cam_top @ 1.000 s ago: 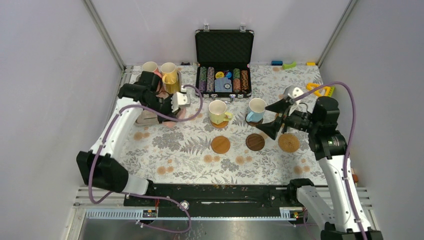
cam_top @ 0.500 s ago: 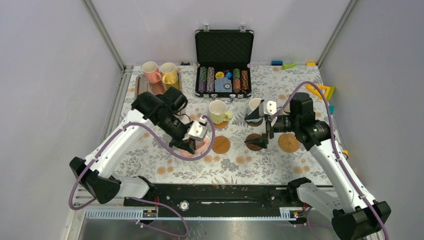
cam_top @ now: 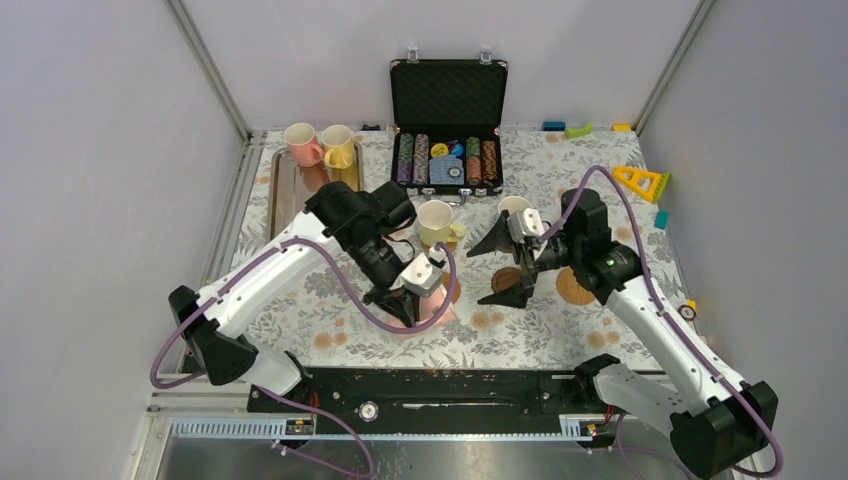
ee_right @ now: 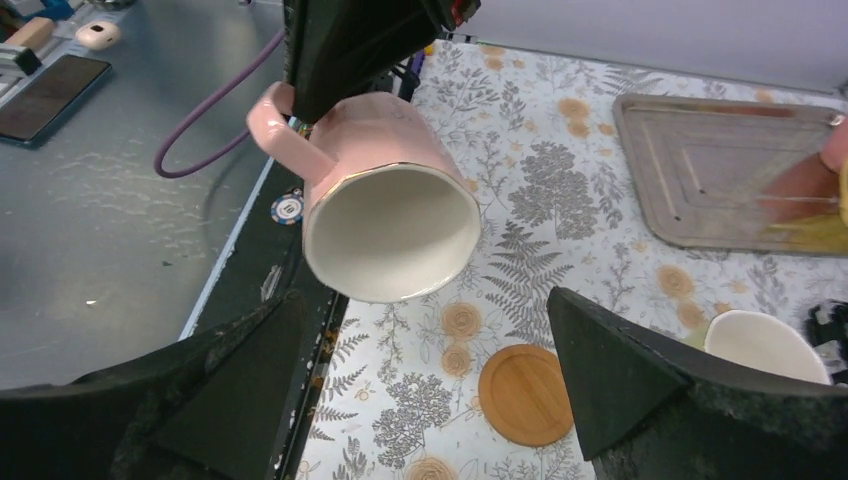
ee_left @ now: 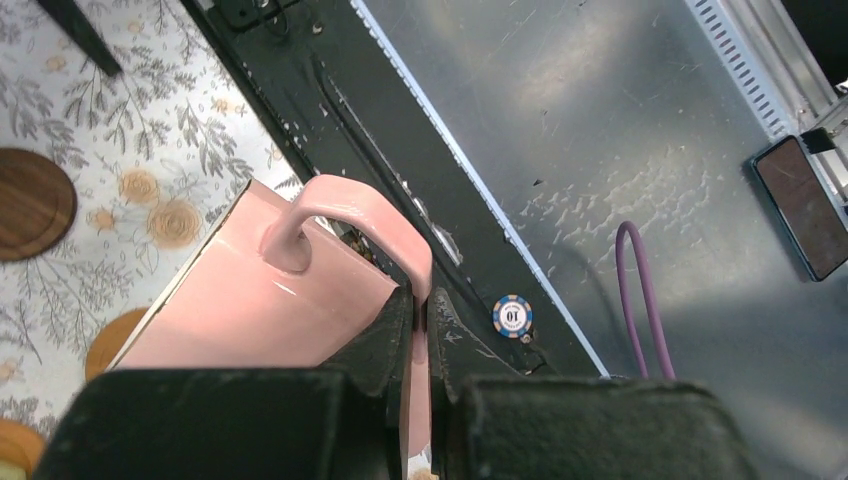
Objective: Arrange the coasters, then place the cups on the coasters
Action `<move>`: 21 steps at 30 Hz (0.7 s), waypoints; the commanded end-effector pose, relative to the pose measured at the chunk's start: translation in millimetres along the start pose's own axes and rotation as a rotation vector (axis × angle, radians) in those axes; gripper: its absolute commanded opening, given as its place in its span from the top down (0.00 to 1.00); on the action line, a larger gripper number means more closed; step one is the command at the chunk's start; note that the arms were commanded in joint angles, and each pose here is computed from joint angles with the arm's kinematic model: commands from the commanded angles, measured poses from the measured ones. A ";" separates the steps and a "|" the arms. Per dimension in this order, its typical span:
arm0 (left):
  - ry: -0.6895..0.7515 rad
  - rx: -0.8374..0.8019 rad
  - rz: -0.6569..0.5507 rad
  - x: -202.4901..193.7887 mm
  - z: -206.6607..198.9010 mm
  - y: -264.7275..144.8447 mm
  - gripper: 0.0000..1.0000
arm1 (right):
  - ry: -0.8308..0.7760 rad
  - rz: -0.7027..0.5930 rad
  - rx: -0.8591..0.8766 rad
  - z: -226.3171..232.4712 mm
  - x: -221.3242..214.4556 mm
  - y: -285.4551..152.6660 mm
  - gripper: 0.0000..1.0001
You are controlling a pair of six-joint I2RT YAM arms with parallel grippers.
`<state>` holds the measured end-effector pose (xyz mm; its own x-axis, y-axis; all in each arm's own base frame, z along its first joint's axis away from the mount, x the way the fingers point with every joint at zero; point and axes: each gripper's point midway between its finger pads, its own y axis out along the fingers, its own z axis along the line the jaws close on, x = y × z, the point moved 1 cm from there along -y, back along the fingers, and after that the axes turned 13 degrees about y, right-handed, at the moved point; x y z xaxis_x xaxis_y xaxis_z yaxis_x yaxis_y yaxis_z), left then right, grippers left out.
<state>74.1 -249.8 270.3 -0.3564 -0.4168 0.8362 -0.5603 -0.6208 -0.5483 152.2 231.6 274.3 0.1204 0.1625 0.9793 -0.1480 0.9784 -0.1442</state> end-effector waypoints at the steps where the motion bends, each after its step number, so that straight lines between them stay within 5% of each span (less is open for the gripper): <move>1: 0.059 -0.024 -0.132 38.6 -1.4 -0.3 1.00 | 0.083 -0.115 0.075 -1.5 17.7 14.7 0.00; 14: 0.077 0.079 -0.134 50.1 25.6 -5.2 1.00 | 0.222 -0.138 0.159 21.4 -13.6 36.2 0.01; 21: 0.068 0.080 -0.138 51.9 30.8 -5.2 1.00 | 0.242 -0.152 0.126 13.7 -13.1 43.0 0.25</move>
<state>84.1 -276.5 281.1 -0.2977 -0.4206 0.8570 -0.5425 -0.6641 -0.5145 127.6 264.4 250.4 0.4070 0.0888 0.9091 -0.2448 0.9695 0.0149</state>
